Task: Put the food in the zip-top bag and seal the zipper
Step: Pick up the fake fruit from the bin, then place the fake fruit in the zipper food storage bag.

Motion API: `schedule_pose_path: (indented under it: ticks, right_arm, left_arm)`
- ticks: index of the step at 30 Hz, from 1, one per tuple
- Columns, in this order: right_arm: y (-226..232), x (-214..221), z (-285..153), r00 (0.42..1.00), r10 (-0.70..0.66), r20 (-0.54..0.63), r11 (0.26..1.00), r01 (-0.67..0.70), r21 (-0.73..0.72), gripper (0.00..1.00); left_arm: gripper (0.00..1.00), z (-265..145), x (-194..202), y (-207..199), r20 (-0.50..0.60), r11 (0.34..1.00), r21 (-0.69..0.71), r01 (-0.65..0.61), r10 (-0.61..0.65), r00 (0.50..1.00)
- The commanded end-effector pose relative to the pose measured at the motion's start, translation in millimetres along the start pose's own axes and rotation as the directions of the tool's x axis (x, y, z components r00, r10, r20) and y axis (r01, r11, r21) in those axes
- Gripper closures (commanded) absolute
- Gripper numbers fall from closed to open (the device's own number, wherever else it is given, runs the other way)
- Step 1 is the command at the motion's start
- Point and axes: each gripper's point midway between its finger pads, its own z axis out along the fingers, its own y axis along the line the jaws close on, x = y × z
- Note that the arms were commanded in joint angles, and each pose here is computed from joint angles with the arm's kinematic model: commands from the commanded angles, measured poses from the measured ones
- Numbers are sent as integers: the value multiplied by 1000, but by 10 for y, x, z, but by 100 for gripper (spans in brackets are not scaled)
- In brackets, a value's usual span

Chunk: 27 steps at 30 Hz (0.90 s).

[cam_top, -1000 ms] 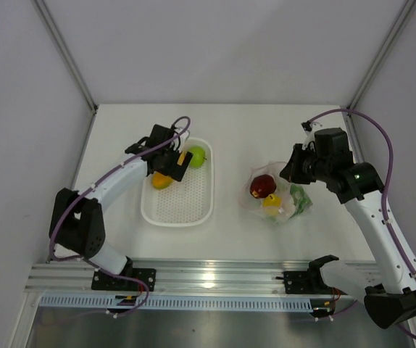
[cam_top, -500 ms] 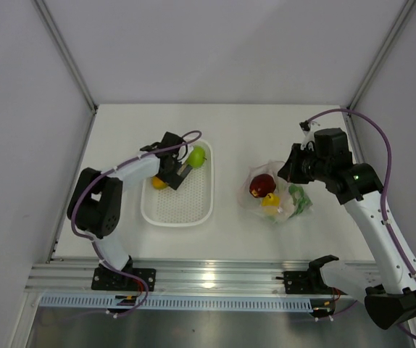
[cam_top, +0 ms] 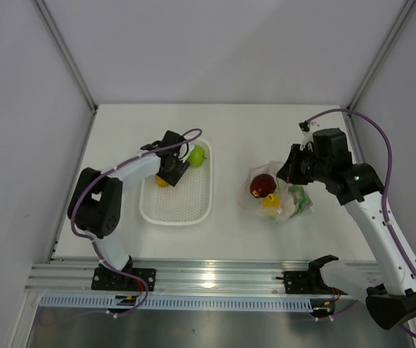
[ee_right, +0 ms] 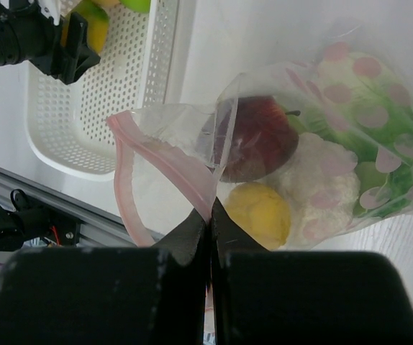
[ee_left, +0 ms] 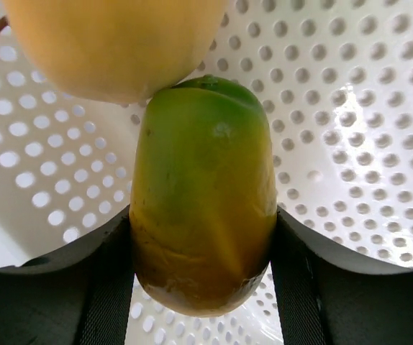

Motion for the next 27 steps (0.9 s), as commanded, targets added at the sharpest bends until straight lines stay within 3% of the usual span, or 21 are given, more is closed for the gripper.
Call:
schedule_pose_path:
  ticks: [1,4,5,6,8,9,10,12,13,15,16,20,21,22,25,27]
  right_arm:
    - [92,-173,-156,998,1,67,1000,0,-7,100]
    - [46,-174,-165,998,1,64,1000,-2,23,100]
    - [29,-168,-160,998,3,58,999,-5,32,100]
    - [28,-180,-166,998,2,58,999,-4,37,100]
    - [14,-173,-173,999,3,48,999,-5,48,100]
    - [12,-175,-160,999,4,41,999,-6,51,100]
    - [27,-191,-173,999,4,44,999,-6,49,100]
    - [51,-190,-181,999,11,37,999,-12,40,100]
    - [77,-209,-191,999,13,39,999,-14,31,100]
    - [141,-226,-213,999,32,42,999,-33,3,100]
    - [194,-228,-222,998,41,36,999,-41,-23,100]
    - [370,-274,-291,996,78,41,992,-73,-102,100]
    - [399,-284,-310,995,87,42,990,-81,-114,100]
    - [418,-292,-323,995,90,43,989,-84,-122,100]
    - [439,-302,-346,994,100,48,987,-93,-129,100]
    - [454,-300,-333,993,110,46,985,-103,-140,100]
  left_arm:
    - [99,-624,-524,-28,203,998,26,60,-65,977]
    - [99,-1185,-741,-232,288,978,176,114,-162,944]
    - [99,-1562,-876,-273,359,961,247,121,-207,910]
    - [99,-1859,-947,-487,370,911,392,128,-283,885]
    - [100,-2306,-1042,-708,418,840,535,87,-353,837]
    - [99,-2778,-1143,-844,465,756,653,31,-434,772]
    - [99,-2942,-1141,-960,473,715,700,-1,-461,751]
    - [99,-3542,-1241,-1042,564,648,752,-123,-535,629]
    - [99,-3568,-1186,-1227,569,621,766,-165,-537,623]
    - [99,-3779,-1148,-1374,593,574,785,-232,-590,548]
    - [99,-4137,-1235,-1481,650,541,760,-361,-623,435]
    - [99,-4080,-1258,-1883,586,421,806,-416,-667,460]
    - [99,-4053,-1284,-1955,570,401,818,-412,-663,485]
    - [99,-3915,-1320,-2123,541,374,840,-394,-644,541]
    - [99,-3924,-1436,-2289,472,334,882,-334,-652,594]
    - [99,-3834,-1597,-2298,441,355,897,-262,-714,544]
